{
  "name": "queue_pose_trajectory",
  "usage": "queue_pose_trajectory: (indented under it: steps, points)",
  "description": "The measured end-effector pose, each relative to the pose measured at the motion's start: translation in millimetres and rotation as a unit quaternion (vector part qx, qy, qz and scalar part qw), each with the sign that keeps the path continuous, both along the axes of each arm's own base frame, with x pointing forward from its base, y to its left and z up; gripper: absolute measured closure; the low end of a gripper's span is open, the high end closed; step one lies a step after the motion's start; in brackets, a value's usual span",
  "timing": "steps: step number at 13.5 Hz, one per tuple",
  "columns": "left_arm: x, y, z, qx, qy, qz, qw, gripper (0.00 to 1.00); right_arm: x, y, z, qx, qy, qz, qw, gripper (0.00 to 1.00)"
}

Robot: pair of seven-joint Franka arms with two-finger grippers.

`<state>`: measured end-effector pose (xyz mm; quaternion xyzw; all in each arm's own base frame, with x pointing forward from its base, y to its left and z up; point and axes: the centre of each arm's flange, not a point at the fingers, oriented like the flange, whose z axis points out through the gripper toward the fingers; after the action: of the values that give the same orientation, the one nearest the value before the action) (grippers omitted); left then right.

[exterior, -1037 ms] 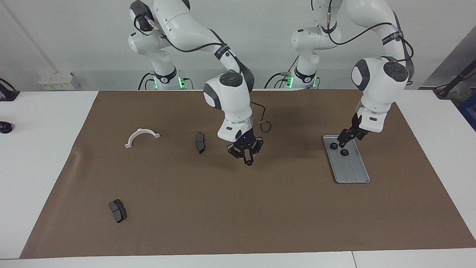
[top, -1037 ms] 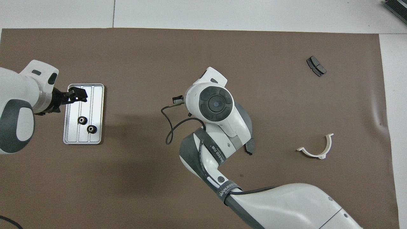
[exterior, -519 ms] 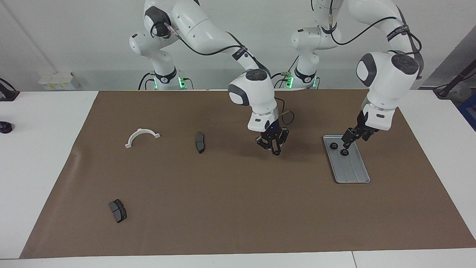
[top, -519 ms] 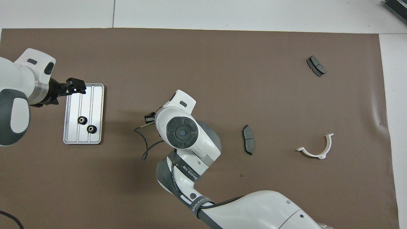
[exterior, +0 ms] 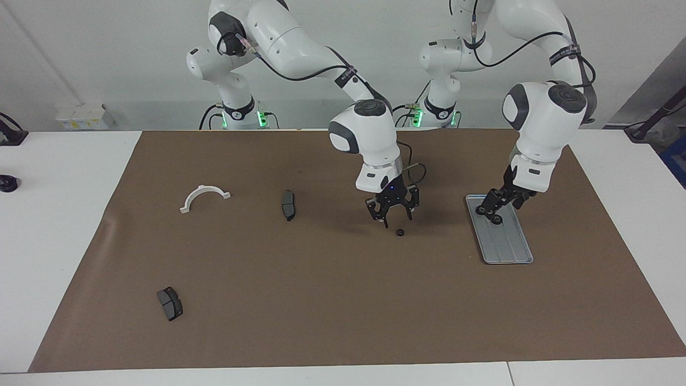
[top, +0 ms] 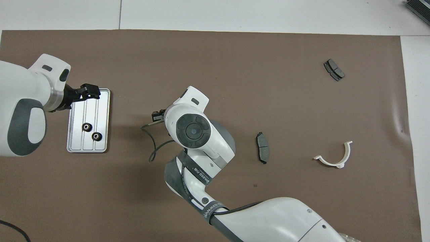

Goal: Pick bearing gear from pile to tray

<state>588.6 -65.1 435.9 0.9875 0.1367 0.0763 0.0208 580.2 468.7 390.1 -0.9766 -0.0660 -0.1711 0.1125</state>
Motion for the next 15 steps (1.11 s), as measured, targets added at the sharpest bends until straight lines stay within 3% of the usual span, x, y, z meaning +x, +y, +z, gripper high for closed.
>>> queue_pose_trajectory:
  steps: [3,5,7,8,9,11,12,14,15]
  points:
    - [-6.4,-63.6,-22.2,-0.016,-0.006,0.022,1.0,0.0,41.3,-84.8,71.8,-0.025,0.011,-0.03,0.999,0.29]
    - [-13.1,-118.9,-48.4,-0.029,-0.003,0.045,0.999,0.0,52.3,-136.2,97.6,-0.046,0.034,-0.029,0.998,0.29]
    - [-24.6,-169.5,-78.8,-0.037,0.007,0.06,0.997,0.06,59.6,-178.8,106.0,-0.07,0.061,-0.025,0.995,0.29]
    - [-31.4,-193.5,-94.1,-0.038,0.013,0.066,0.997,0.14,62.9,-198.6,106.8,-0.081,0.074,-0.02,0.994,0.29]
    - [-36.1,-212.5,-107.1,-0.036,0.013,0.073,0.997,0.14,65.6,-216.6,108.9,-0.089,0.085,-0.018,0.992,0.29]
    - [-41.6,-230.4,-125.4,-0.027,0.017,0.077,0.997,0.34,64.8,-252.6,123.2,-0.102,0.105,-0.018,0.989,0.28]
    - [-42.7,-231.6,-130.8,-0.025,0.02,0.078,0.996,0.34,60.7,-271.4,136.6,-0.108,0.115,-0.017,0.987,0.27]
    - [-42.3,-228.1,-135.4,-0.022,0.023,0.081,0.996,0.5,47.7,-315.3,172.6,-0.117,0.128,-0.015,0.985,0.25]
    - [-41.6,-226.6,-135.6,-0.021,0.023,0.082,0.996,0.51,39.8,-337.9,190.1,-0.118,0.133,-0.013,0.984,0.24]
